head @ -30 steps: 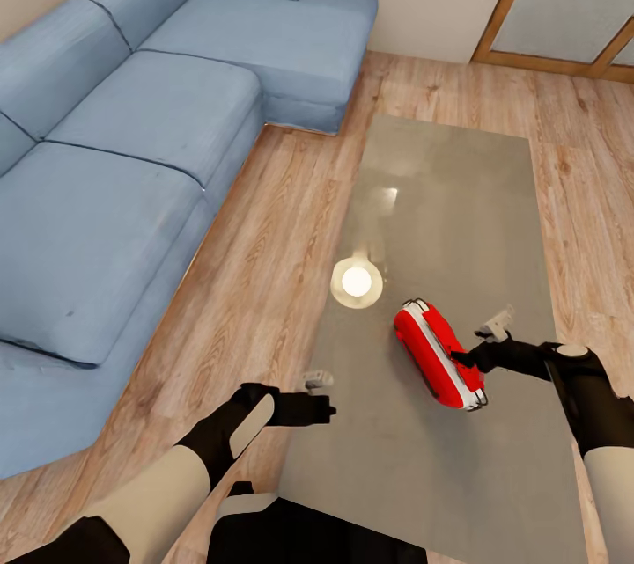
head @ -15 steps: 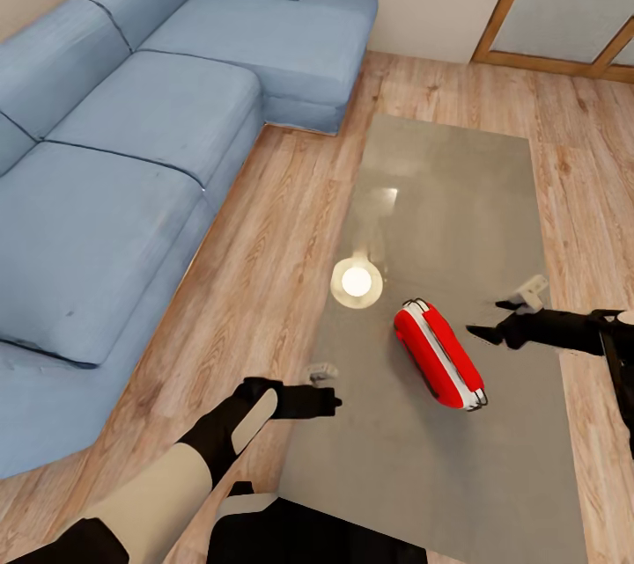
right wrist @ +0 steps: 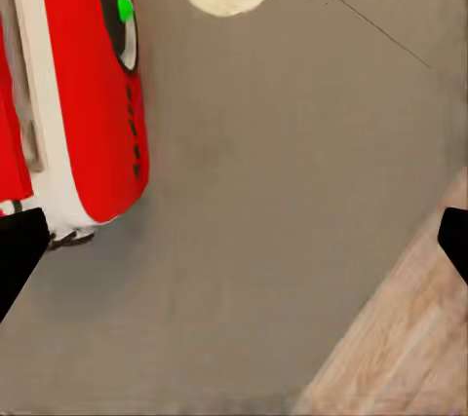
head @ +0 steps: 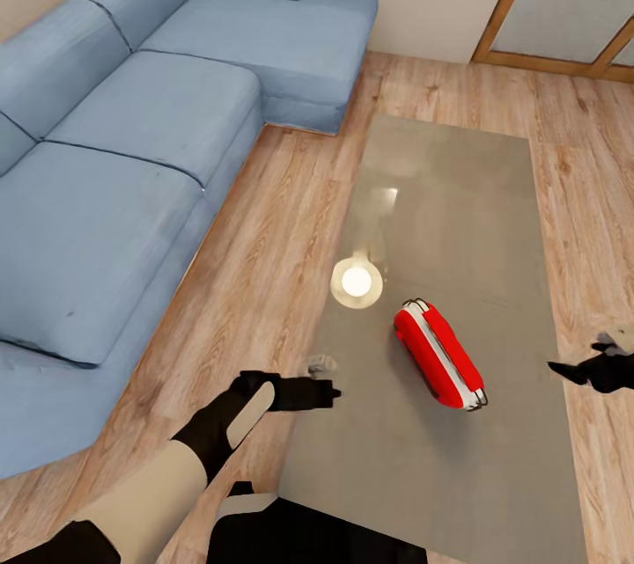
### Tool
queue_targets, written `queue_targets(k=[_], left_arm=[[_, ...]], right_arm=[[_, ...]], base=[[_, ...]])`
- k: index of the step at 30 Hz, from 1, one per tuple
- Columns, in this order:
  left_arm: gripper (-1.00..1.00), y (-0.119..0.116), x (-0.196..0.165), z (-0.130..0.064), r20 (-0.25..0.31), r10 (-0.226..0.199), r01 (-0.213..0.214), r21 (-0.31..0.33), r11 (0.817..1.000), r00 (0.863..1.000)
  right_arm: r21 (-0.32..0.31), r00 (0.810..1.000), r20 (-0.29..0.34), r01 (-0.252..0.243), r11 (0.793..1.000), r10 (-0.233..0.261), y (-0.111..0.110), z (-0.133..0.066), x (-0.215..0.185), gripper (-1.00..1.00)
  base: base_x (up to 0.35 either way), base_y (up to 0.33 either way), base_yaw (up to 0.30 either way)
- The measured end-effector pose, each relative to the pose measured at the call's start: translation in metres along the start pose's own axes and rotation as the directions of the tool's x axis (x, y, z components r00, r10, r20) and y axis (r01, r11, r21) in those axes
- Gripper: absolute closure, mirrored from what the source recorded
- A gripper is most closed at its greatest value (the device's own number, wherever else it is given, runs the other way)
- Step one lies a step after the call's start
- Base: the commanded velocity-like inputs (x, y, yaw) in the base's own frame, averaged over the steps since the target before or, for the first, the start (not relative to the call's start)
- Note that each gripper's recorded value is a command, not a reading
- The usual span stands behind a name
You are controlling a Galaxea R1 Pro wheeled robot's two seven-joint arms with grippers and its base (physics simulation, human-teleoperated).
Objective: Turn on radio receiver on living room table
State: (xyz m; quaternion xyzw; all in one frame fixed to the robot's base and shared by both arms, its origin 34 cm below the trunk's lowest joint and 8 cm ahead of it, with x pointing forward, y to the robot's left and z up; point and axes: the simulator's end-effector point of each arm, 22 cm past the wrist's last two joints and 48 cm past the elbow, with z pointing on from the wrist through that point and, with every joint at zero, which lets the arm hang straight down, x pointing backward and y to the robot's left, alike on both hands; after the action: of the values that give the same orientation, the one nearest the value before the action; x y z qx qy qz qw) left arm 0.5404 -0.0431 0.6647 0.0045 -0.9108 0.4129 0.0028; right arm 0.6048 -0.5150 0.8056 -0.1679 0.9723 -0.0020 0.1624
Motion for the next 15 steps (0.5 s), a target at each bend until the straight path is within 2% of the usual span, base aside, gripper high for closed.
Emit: queue_targets(k=[3, 4, 5, 8, 9, 11, 15], left_arm=[[1.00, 0.017, -0.004, -0.011, 0.007, 0.004, -0.004, -0.024, 1.000, 1.000], [1.00, 0.020, -0.004, -0.012, 0.007, 0.004, -0.004, -0.028, 1.000, 1.000], [1.00, 0.027, -0.004, -0.017, 0.009, 0.002, -0.002, -0.038, 0.999, 1.000], [1.00, 0.039, -0.004, -0.023, 0.011, -0.003, 0.004, -0.055, 0.998, 1.000], [1.00, 0.042, -0.004, -0.025, 0.010, -0.005, 0.005, -0.059, 0.998, 1.000], [1.00, 0.067, -0.001, -0.038, 0.011, -0.015, 0.016, -0.095, 0.995, 1.000], [1.00, 0.096, 0.000, -0.057, 0.022, -0.039, 0.042, -0.130, 0.991, 0.999]], right_arm=[[0.124, 1.000, -0.024, 0.019, 0.992, -0.016, -0.047, -0.027, 0.040, -1.00], [0.143, 0.999, -0.027, 0.021, 0.989, -0.017, -0.055, -0.032, 0.047, -1.00], [0.184, 0.998, -0.058, 0.027, 0.983, -0.017, -0.075, -0.045, 0.077, -1.00], [0.238, 0.992, -0.123, 0.026, 0.971, 0.004, -0.101, -0.067, 0.134, -1.00], [0.249, 0.991, -0.135, 0.028, 0.968, 0.006, -0.105, -0.072, 0.146, -1.00], [0.299, 0.981, -0.196, 0.046, 0.953, 0.014, -0.120, -0.099, 0.199, -1.00], [0.326, 0.963, -0.264, 0.030, 0.945, 0.061, -0.128, -0.120, 0.247, -1.00]], base=[[0.000, 0.000, 0.000], [0.000, 0.000, 0.000], [0.000, 0.000, 0.000], [0.000, 0.000, 0.000], [0.000, 0.000, 0.000], [0.000, 0.000, 0.000], [0.000, 0.000, 0.000]])
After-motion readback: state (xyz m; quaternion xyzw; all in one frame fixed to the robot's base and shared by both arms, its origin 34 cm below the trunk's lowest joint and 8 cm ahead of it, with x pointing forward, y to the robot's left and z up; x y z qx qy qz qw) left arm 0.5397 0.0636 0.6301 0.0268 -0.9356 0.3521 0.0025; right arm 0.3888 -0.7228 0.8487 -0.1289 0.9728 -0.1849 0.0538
